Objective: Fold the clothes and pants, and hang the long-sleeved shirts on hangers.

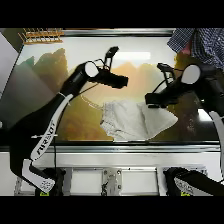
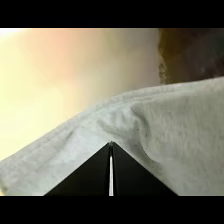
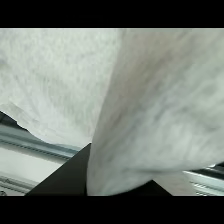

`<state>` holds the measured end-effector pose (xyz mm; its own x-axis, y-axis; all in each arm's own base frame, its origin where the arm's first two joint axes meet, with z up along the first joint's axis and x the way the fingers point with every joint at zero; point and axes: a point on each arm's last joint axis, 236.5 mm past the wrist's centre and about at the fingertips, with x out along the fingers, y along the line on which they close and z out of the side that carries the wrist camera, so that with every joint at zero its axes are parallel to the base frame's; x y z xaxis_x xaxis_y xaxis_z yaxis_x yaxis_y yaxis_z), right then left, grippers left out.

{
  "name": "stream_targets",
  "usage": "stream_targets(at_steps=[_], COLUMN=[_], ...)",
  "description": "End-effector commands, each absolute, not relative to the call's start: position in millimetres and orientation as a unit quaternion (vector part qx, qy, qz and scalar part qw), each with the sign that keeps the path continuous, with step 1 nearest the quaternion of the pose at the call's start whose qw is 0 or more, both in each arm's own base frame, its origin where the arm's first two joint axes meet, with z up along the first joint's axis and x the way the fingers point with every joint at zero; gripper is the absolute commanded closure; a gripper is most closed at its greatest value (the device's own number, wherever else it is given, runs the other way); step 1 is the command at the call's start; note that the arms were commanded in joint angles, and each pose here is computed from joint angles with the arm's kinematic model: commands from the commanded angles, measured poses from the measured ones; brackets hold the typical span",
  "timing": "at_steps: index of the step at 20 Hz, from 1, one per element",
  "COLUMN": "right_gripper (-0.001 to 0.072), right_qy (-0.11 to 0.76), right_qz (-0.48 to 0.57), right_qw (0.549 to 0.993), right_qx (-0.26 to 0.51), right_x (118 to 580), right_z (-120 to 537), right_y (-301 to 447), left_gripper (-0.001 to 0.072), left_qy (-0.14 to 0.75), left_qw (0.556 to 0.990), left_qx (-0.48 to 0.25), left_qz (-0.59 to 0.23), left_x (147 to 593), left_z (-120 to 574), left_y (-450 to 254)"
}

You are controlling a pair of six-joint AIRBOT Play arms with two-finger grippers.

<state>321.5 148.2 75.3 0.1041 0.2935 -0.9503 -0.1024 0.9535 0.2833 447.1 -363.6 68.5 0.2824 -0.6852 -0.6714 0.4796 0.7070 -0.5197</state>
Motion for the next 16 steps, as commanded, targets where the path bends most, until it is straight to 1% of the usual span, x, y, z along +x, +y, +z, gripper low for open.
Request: stream_targets(at_steps=[1, 3, 4, 6, 7, 8, 9, 11, 13, 16], right_gripper=[0.0669, 0.0668, 0.0638, 0.0201, 0.0052, 0.0034, 0.0034, 0.0037, 0.0038, 0.0038], right_qy=[0.663, 0.651, 0.639, 0.607, 0.584, 0.563, 0.547, 0.532, 0.525, 0.513], right_qz=[0.116, 0.14, 0.17, 0.256, 0.301, 0.334, 0.354, 0.369, 0.362, 0.309], right_qw=[0.734, 0.74, 0.744, 0.742, 0.74, 0.738, 0.74, 0.745, 0.76, 0.8], right_qx=[0.092, 0.095, 0.098, 0.127, 0.146, 0.165, 0.169, 0.158, 0.128, 0.031], right_x=[318.1, 320.8, 320.8, 310.3, 303.2, 298.2, 297.1, 300.5, 311.2, 333.6], right_z=[54.6, 32.4, 22.4, 13.9, 18.7, 27.6, 35.6, 48.3, 59.7, 68.8], right_y=[206.1, 260.5, 295.4, 375.6, 410.6, 435.1, 444.6, 438.7, 410.5, 323.4], left_gripper=[0.0698, 0.0699, 0.0699, 0.0698, 0.0699, 0.0699, 0.0699, 0.0699, 0.0699, 0.0699], left_qy=[0.452, 0.436, 0.428, 0.414, 0.409, 0.405, 0.402, 0.402, 0.41, 0.432], left_qw=[0.817, 0.832, 0.839, 0.852, 0.858, 0.862, 0.866, 0.869, 0.866, 0.859], left_qx=[-0.126, -0.133, -0.137, -0.14, -0.143, -0.147, -0.15, -0.151, -0.144, -0.135], left_qz=[-0.335, -0.317, -0.306, -0.287, -0.276, -0.266, -0.257, -0.247, -0.248, -0.24], left_x=[473.8, 485.6, 489.7, 494.2, 494.7, 494.7, 493.6, 487.9, 478.2, 457.2], left_z=[101.3, 121.4, 132.1, 151.9, 161.1, 168.2, 175.1, 183.8, 184.9, 161.5], left_y=[-303.5, -267.4, -248.0, -211.0, -191.8, -176.0, -161.0, -142.4, -137.6, -141.4])
